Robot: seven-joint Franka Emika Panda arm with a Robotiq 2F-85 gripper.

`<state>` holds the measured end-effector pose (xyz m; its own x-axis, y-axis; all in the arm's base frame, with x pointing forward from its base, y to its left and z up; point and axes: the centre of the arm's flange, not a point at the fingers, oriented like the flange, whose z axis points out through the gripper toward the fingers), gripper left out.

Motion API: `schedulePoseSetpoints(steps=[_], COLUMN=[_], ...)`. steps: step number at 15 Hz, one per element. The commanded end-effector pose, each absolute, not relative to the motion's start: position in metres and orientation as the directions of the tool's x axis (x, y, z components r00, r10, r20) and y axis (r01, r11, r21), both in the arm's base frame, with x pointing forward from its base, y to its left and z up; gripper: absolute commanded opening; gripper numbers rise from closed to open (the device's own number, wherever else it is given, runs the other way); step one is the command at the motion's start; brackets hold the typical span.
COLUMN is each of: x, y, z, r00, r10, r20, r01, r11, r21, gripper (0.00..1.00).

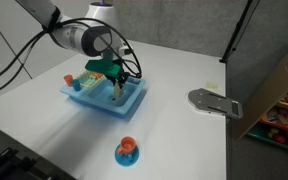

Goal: Put the white container in the sink

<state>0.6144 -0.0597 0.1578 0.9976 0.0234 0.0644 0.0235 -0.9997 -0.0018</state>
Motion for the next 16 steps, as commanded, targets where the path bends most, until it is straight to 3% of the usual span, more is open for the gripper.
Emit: schedulePoseSetpoints(steps=[1,13,14,16], x=[0.627,0.629,0.629,0.629], y=[-0.066,-0.064,-0.065,-0.066], z=[0.138,0.119,0.119,0.119], r00=[0.998,0.998,0.998,0.998], r10=[0.021,0.035,0.035,0.036], r20=[0.055,0.056,0.057,0.059], r01=[0.02,0.036,0.036,0.036], r11=[-1.0,-0.999,-0.999,-0.999], r21=[0.005,-0.015,-0.015,-0.015], gripper=[0.08,0.11,0.5,0.65])
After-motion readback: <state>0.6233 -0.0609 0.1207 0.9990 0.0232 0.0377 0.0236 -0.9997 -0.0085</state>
